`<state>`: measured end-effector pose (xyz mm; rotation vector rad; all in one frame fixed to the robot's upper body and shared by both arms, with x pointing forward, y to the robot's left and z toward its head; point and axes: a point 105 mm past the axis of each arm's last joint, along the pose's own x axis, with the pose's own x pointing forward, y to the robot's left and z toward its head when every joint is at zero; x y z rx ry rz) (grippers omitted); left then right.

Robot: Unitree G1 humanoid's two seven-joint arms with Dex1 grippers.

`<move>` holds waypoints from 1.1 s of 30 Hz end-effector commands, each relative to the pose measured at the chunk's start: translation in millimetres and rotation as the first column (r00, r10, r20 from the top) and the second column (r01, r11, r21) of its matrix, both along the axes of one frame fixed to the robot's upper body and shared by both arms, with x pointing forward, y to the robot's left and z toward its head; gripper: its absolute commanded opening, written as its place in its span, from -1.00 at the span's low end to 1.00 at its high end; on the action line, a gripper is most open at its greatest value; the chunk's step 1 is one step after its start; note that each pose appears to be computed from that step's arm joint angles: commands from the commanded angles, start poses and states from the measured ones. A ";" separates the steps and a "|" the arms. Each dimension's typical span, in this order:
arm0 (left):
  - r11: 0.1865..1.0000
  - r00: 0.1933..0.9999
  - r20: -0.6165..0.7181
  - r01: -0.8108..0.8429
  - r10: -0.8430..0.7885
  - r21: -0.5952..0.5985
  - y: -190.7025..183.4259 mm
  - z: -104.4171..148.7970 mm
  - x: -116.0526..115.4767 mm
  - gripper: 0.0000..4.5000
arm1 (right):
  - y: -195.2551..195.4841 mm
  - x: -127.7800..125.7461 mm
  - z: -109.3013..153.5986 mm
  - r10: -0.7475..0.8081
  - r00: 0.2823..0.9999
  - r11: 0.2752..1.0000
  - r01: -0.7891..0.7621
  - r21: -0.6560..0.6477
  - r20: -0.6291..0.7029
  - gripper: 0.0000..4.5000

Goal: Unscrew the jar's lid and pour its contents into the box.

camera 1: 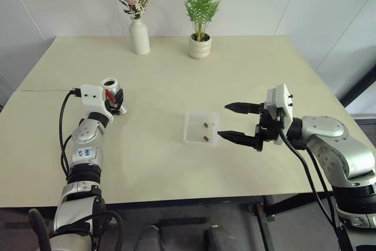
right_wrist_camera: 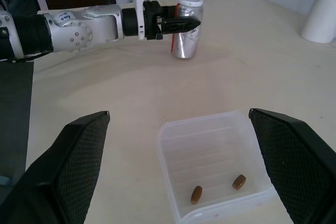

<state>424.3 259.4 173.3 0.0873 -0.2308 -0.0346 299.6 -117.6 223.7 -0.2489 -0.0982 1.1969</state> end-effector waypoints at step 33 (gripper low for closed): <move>0.937 0.991 0.039 0.111 -0.131 0.330 31.6 42.7 -90.8 0.98 | -20.6 -9.6 12.7 -0.049 0.994 0.999 0.049 0.003 0.093 1.00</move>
